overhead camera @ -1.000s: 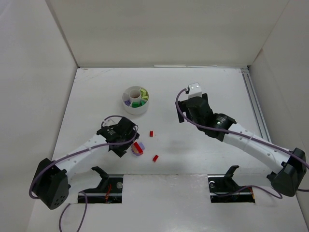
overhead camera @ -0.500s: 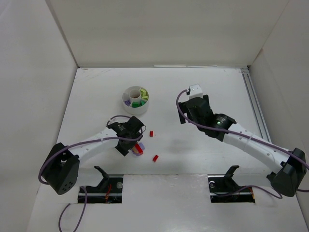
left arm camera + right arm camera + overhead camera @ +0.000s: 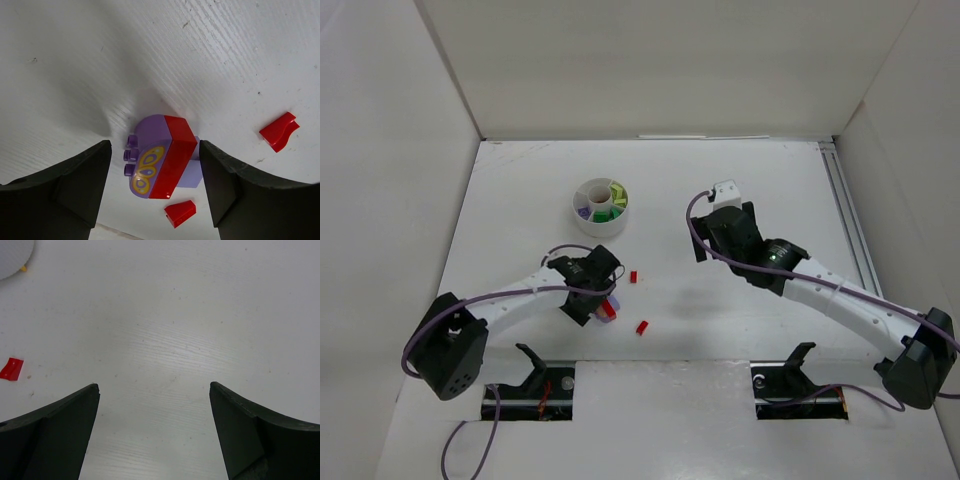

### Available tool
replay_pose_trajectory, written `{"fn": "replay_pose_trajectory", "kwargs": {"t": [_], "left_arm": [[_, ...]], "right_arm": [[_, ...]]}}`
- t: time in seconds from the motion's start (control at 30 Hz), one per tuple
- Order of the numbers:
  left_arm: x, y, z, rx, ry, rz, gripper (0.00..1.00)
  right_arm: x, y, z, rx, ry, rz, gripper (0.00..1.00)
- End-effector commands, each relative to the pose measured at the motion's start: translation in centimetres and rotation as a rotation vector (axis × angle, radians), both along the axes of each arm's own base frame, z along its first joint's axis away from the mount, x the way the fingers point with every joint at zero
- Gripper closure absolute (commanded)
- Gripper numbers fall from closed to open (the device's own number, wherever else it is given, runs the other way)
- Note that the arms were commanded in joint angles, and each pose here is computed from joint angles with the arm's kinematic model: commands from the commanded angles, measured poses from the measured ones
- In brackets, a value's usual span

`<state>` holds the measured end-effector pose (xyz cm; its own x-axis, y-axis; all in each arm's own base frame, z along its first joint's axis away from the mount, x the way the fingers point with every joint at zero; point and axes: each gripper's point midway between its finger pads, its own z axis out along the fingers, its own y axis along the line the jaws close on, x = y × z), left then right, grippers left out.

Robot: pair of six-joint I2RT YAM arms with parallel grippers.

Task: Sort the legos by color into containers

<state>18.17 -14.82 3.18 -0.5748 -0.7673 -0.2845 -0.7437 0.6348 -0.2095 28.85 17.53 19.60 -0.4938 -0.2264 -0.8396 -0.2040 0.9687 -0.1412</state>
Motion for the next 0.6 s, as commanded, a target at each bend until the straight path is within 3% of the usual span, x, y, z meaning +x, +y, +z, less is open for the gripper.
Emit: {"fn": "replay_pose_trajectory", "kwargs": {"t": [0.0, 0.3, 0.47, 0.5, 0.57], "left_arm": [[-0.5, 0.4, -0.5, 0.035, 0.014, 0.03, 0.33], [-0.7, -0.9, -1.3, 0.074, 0.053, -0.005, 0.45], [-0.3, -1.4, -0.9, 0.08, 0.046, -0.013, 0.61], [-0.1, -1.4, -0.7, 0.082, 0.033, -0.02, 0.68], [0.8, -2.0, 0.6, 0.058, -0.008, -0.032, 0.72]], "right_arm": [[0.0, -0.5, 0.9, 0.027, -0.02, -0.022, 0.05], [-0.4, -0.8, 0.5, 0.029, -0.005, -0.032, 0.05], [-1.1, -1.2, 0.9, 0.047, -0.011, -0.021, 0.05], [-1.4, -0.9, 1.0, 0.057, -0.007, 0.006, 0.05], [-1.9, -0.5, 1.1, 0.048, -0.025, 0.095, 0.05]]}}
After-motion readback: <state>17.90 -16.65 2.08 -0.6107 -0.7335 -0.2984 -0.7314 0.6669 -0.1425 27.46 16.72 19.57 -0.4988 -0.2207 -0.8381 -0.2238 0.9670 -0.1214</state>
